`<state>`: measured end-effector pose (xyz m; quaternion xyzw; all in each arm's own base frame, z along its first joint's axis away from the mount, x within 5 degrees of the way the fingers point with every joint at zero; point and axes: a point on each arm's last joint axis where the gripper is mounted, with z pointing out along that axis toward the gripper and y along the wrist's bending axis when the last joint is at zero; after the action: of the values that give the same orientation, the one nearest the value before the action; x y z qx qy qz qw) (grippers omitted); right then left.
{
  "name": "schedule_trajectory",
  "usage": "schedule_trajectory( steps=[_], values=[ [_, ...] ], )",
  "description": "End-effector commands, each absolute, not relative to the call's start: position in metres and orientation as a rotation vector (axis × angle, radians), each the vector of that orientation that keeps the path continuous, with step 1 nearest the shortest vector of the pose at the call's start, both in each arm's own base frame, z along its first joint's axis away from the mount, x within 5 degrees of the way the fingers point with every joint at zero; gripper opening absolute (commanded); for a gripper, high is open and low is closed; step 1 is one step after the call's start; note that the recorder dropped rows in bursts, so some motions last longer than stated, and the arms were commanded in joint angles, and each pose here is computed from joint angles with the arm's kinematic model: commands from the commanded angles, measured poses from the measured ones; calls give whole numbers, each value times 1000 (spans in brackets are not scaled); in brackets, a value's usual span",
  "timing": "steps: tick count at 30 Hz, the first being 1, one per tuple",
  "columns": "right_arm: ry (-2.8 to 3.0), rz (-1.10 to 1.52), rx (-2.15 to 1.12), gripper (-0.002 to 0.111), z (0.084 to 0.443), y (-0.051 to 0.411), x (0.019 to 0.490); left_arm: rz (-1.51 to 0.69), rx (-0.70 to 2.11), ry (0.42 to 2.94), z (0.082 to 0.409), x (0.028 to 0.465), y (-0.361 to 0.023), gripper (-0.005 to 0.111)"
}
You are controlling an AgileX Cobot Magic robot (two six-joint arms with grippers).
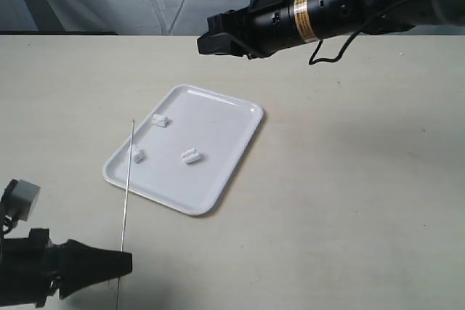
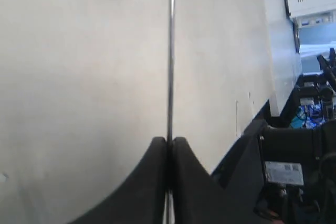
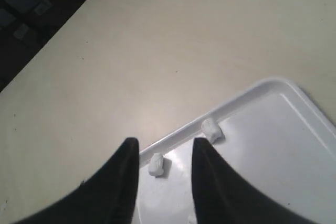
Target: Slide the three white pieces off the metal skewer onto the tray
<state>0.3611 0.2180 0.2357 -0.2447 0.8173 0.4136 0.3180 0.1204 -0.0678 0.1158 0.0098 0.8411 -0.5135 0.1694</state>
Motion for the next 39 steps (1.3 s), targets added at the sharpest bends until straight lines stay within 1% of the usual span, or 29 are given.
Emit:
schedule_trajectory(
  steps=[1,5,12,18,21,28,30,31,32,34,35,37,38,39],
  values=[
    [2081,1006,-715,22,253,206,346,-1377,-41,2386,116,144,-59,0],
    [2084,945,-680,22,256,199,340,-1273,-202,2466,113,165,-50,0],
    [2085,1011,-721,22,256,201,334,-1321,-387,2350,141,224,-41,0],
    [2085,1012,-722,22,256,201,334,-1178,-357,2411,150,251,-41,0],
    [2085,1020,-725,22,256,202,333,-1156,-324,2455,147,258,-52,0],
    [2094,1085,-737,22,257,204,329,-1236,-315,2582,112,271,-79,0],
    [2094,1087,-738,22,257,204,329,-1272,-312,2589,107,274,-81,3],
    [2094,1087,-738,22,257,204,329,-1296,-309,2588,106,276,-82,6],
    [2094,1087,-738,22,257,204,329,-1299,-321,2581,105,279,-82,12],
    [2093,1094,-743,22,257,204,328,-1284,-324,2572,106,284,-82,19],
    [2093,1096,-744,22,257,204,328,-1284,-306,2571,107,285,-82,20],
    [2073,1090,-772,22,259,204,327,-1270,-257,2567,107,285,-82,18],
    [2054,1076,-784,22,263,203,326,-1255,-212,2570,107,285,-81,13],
    [2023,1056,-796,22,272,202,323,-1210,-144,2584,110,283,-80,3]
  ],
)
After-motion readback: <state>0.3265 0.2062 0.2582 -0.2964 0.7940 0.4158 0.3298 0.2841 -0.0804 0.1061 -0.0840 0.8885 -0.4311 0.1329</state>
